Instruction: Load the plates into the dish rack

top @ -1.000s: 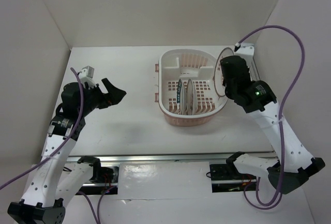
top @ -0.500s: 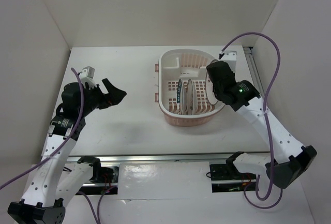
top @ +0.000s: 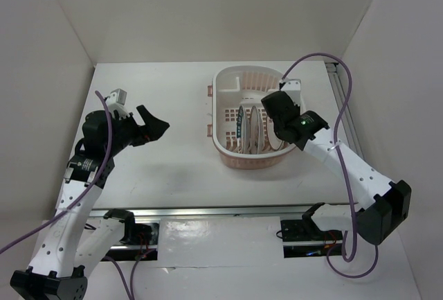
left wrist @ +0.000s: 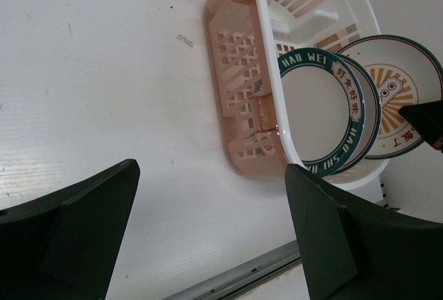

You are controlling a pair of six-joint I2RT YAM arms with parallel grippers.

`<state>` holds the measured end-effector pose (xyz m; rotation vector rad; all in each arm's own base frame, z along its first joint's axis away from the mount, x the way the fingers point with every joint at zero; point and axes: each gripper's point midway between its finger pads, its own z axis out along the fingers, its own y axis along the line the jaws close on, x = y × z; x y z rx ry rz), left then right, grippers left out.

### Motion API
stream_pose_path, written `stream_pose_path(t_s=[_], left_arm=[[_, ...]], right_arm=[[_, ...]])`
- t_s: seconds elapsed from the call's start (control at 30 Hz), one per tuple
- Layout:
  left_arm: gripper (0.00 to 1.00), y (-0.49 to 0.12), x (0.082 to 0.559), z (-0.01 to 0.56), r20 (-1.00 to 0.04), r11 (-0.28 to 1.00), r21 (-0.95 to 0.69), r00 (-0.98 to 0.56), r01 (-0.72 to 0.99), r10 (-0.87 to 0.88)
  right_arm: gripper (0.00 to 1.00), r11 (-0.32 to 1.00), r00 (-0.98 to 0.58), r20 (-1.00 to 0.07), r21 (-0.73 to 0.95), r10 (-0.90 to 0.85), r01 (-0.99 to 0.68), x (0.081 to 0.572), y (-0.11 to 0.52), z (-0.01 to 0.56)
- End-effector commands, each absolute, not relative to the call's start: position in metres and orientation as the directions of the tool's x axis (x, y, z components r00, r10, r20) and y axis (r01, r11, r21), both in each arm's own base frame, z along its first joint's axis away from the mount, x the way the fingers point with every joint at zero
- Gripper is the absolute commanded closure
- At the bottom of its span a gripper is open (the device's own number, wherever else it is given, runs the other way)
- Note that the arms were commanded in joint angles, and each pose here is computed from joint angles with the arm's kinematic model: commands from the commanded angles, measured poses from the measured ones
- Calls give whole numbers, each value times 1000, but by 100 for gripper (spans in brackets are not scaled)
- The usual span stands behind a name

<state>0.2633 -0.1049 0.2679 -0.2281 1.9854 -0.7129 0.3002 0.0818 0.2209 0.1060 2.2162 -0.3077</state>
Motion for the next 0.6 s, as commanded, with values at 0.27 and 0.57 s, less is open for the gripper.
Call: stream_pose_path(t_s=[0.27,0.57], left_arm=[[0,-105,263,271,-765,819,-550,-491,161,-417],[0,-105,263,271,-765,819,-550,-491,161,-417]], right_arm=[[100,959,-554,-832,-133,28,249,309,87,218],[100,959,-572,-820,-143,25,247,304,88,206]])
